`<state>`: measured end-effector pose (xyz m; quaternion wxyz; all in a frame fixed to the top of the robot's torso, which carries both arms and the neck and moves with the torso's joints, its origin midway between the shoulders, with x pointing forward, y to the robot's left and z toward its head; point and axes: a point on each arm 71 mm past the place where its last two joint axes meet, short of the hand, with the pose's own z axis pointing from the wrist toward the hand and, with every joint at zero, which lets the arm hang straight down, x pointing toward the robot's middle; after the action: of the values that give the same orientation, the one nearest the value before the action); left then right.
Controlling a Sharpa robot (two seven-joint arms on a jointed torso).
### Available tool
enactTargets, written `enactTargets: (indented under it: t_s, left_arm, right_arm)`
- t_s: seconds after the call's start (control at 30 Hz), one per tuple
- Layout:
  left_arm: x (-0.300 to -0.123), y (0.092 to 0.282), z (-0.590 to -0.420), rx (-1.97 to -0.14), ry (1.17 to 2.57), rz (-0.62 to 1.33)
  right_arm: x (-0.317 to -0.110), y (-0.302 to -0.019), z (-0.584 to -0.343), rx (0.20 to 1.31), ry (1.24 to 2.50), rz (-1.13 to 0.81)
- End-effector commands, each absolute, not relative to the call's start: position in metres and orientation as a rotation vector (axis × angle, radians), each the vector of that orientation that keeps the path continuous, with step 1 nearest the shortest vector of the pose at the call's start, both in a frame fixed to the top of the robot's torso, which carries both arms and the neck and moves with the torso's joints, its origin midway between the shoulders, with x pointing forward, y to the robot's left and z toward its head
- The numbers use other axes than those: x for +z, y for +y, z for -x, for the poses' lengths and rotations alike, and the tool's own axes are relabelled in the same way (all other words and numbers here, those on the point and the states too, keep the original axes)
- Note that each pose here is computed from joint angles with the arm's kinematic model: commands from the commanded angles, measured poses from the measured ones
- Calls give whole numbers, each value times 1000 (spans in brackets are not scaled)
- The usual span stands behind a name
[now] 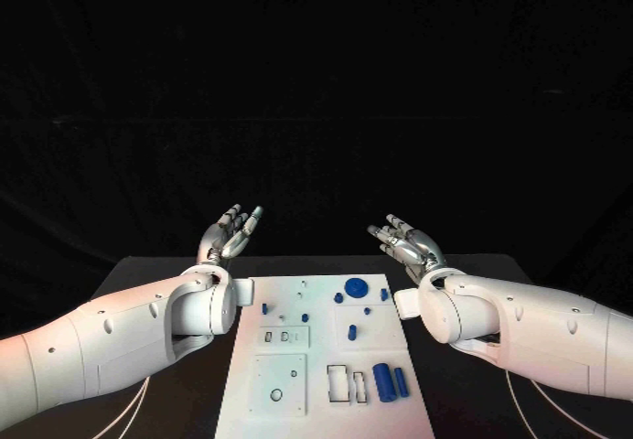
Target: Assemble the parts on the task board
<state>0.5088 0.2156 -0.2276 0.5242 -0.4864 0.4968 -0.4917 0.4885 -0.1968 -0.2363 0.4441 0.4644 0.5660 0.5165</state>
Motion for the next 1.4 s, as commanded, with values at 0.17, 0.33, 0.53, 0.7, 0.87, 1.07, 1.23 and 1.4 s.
enactTargets:
  t_s: [0.17,0.33,0.53,0.7,0.87,1.07,1.23,1.4]
  left_arm:
    - [-224,211,-510,-1256,1182,1145]
    - [-218,231,-510,-1283,1204,1133]
    - [-212,232,-511,-1313,1252,1076]
    - [-206,230,-508,-1344,1317,1026]
    - [-197,229,-498,-1385,1366,985]
    - [-182,228,-483,-1445,1401,944]
    - [-171,227,-471,-1487,1414,932]
    - [-162,224,-461,-1528,1417,938]
  right_arm:
    - [-239,-186,-493,1435,1612,-1079]
    - [-217,-205,-512,1251,1596,-600]
    - [-203,-209,-520,1158,1613,-403]
    - [-194,-206,-521,1070,1676,-221]
    - [-189,-201,-522,960,1723,-49]
    - [-181,-193,-522,776,1742,177]
    - [-175,-185,-519,656,1689,321]
    - [-171,-176,-514,609,1643,401]
